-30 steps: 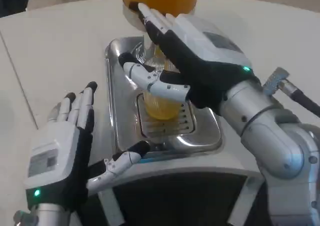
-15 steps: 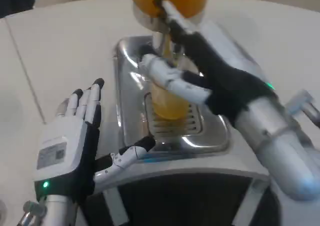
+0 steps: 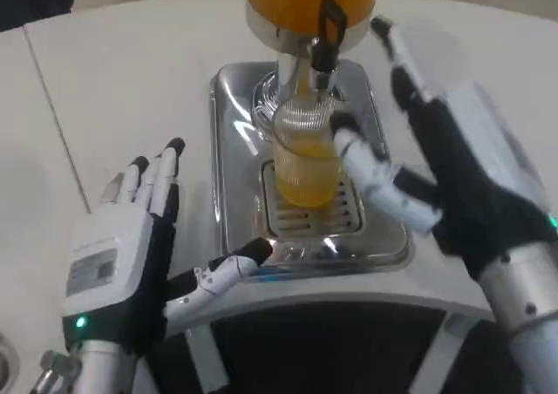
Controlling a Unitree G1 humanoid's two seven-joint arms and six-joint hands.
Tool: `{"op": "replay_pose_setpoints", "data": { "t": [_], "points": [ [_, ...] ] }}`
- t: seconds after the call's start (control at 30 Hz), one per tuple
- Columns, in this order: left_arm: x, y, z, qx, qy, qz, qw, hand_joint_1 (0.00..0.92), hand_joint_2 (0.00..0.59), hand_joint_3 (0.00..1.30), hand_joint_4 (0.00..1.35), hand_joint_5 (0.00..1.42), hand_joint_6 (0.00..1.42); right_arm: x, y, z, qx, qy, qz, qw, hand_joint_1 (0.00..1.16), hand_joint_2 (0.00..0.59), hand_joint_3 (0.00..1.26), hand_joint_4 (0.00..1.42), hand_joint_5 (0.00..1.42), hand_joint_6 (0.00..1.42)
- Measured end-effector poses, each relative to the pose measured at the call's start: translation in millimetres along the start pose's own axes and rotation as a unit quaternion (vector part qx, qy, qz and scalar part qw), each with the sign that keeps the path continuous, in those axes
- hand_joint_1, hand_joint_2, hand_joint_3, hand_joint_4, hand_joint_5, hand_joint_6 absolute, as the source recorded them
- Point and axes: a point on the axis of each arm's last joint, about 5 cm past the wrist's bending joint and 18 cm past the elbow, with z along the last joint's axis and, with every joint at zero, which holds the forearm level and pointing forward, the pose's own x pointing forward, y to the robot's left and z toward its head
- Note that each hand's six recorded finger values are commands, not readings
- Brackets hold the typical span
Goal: Grasp the cup under the faucet to collect the drink, then remove the cup.
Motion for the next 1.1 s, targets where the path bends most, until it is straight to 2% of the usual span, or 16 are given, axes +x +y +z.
{"op": "replay_pose_setpoints", "data": {
  "t": [0.07,0.1,0.13,0.23,0.3,0.37,0.43,0.5,0.53,0.63,0.73,0.9,0.93,0.97,1.03,1.1],
  "points": [
    [2.2,-1.1,1.8,-0.002,-0.005,-0.001,1.0,0.0,0.079,0.0,0.0,0.0,0.03,-9.9,-1.1,-6.0,-0.059,-0.006,0.02,0.998,0.38,0.494,0.0,0.0,0.0,0.0],
    [4.7,-1.6,2.6,-0.004,-0.007,-0.001,1.0,0.0,0.071,0.0,0.0,0.0,0.03,-14.8,-1.9,-7.8,-0.089,-0.007,0.03,0.9955,0.41,0.484,0.0,0.0,0.0,0.0],
    [6.9,-1.6,3.3,-0.008,-0.009,0.0,0.9999,0.0,0.068,0.0,0.0,0.0,0.03,-20.8,-3.2,-7.8,-0.133,-0.019,0.038,0.9902,0.44,0.474,0.0,0.0,0.0,0.0],
    [10.9,-2.8,4.2,-0.02,-0.011,-0.001,0.9997,0.006,0.059,0.0,0.0,0.0,0.02,-29.3,-2.3,-5.8,-0.175,-0.044,0.06,0.9817,0.45,0.471,0.0,0.0,0.0,0.0],
    [15.2,-3.5,5.6,-0.025,-0.014,0.0,0.9996,0.036,0.053,0.0,0.0,0.0,0.01,-33.9,1.1,-5.9,-0.179,-0.049,0.09,0.9784,0.48,0.443,0.0,0.0,0.0,0.0],
    [18.2,-4.6,7.5,-0.036,-0.016,0.0,0.9992,0.075,0.051,0.0,0.0,0.0,0.01,-35.1,2.2,-7.5,-0.177,-0.041,0.1,0.9783,0.5,0.43,0.0,0.0,0.0,0.0],
    [21.9,-6.7,9.3,-0.049,-0.017,-0.001,0.9987,0.107,0.049,0.0,0.0,0.0,0.01,-35.7,1.7,-9.2,-0.181,-0.041,0.102,0.9773,0.54,0.407,0.0,0.0,0.0,0.0],
    [26.0,-9.8,11.6,-0.064,-0.019,-0.004,0.9978,0.136,0.053,0.0,0.0,0.0,0.01,-37.4,0.2,-10.9,-0.197,-0.05,0.106,0.9734,0.56,0.395,0.0,0.0,0.0,0.0],
    [29.6,-13.0,14.1,-0.078,-0.024,-0.008,0.9967,0.151,0.05,0.0,0.0,0.0,0.01,-40.1,-2.1,-13.7,-0.213,-0.057,0.116,0.9684,0.56,0.393,0.0,0.0,0.0,0.0],
    [34.2,-17.7,17.7,-0.095,-0.034,-0.011,0.9948,0.186,0.049,0.0,0.0,0.0,0.01,-43.4,-8.2,-19.1,-0.217,-0.041,0.136,0.9657,0.57,0.39,0.0,0.0,0.0,0.01],
    [39.8,-22.2,20.6,-0.117,-0.046,-0.011,0.9921,0.205,0.051,0.0,0.0,0.0,0.02,-49.7,-17.3,-22.0,-0.212,-0.029,0.151,0.9652,0.57,0.386,0.0,0.0,0.0,0.01],
    [48.7,-28.7,26.0,-0.143,-0.059,-0.014,0.9878,0.23,0.049,0.0,0.0,0.0,0.02,-59.2,-27.4,-22.0,-0.239,-0.051,0.163,0.9559,0.58,0.371,0.0,0.0,0.0,0.01],
    [51.4,-30.8,27.2,-0.148,-0.06,-0.016,0.987,0.234,0.049,0.0,0.0,0.0,0.02,-64.4,-28.4,-21.7,-0.252,-0.06,0.172,0.9504,0.58,0.369,0.0,0.0,0.0,0.01],
    [53.3,-31.7,27.6,-0.148,-0.061,-0.016,0.987,0.236,0.049,0.0,0.0,0.0,0.02,-67.9,-28.0,-21.9,-0.256,-0.065,0.179,0.9477,0.58,0.368,0.0,0.0,0.0,0.02],
    [56.3,-32.9,29.3,-0.148,-0.068,-0.018,0.9865,0.235,0.048,0.0,0.0,0.0,0.03,-73.7,-26.1,-23.4,-0.258,-0.06,0.185,0.9463,0.59,0.368,0.0,0.0,0.0,0.02],
    [59.3,-33.7,31.3,-0.148,-0.074,-0.02,0.986,0.232,0.047,0.0,0.0,0.0,0.03,-78.6,-24.1,-25.2,-0.261,-0.045,0.183,0.9466,0.59,0.369,0.0,0.0,0.0,0.02]
  ]
}}
